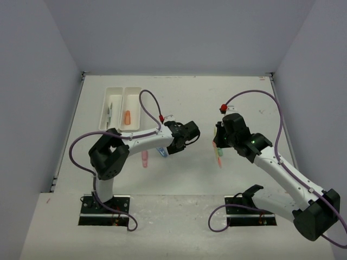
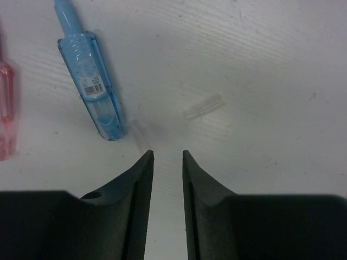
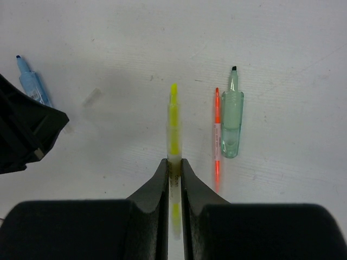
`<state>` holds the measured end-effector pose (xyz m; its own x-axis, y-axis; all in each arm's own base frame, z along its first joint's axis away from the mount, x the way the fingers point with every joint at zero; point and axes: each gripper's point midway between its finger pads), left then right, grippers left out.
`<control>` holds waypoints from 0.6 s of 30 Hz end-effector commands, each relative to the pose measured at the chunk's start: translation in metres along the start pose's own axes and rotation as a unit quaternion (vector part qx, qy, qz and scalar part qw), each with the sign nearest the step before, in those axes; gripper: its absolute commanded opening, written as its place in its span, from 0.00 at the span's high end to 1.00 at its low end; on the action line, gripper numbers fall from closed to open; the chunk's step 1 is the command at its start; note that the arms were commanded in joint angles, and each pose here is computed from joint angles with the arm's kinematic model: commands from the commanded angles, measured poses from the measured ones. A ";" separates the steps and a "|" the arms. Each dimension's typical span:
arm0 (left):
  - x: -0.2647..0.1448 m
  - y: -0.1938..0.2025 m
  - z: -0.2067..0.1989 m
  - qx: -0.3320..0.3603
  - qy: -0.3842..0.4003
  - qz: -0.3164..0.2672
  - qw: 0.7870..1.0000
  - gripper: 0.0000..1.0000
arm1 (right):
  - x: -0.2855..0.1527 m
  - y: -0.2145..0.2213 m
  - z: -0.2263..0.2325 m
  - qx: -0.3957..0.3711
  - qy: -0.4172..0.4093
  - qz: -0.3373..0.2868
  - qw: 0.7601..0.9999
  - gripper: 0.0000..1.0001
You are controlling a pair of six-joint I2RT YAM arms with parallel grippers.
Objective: Sort the stationery into containers
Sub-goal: Pick up the pen cap from the center of the board.
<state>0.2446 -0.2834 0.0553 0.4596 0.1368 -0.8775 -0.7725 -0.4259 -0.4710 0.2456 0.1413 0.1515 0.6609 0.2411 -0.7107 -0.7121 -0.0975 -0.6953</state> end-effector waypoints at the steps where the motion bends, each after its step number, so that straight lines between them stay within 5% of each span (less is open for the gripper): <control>1: 0.007 0.007 0.013 -0.075 -0.053 -0.003 0.996 0.71 | -0.005 -0.014 0.004 -0.004 -0.013 -0.031 0.999 1.00; 18: 0.032 0.017 0.025 -0.101 -0.071 -0.009 0.992 0.75 | 0.001 -0.010 0.009 -0.009 -0.026 -0.022 0.999 1.00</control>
<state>0.2346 -0.2729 0.0238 0.3919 0.2246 -0.8922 -0.6906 -0.5689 -0.4466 0.2464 0.1471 0.1550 0.6638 0.2758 -0.6952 -0.6989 -0.1022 -0.7079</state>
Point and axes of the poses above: each gripper's point midway between its finger pads, its own x axis out along the fingers, its own z axis along the line the jaws close on, y = z × x, and after that the axes turned 7 degrees about -x, right-handed
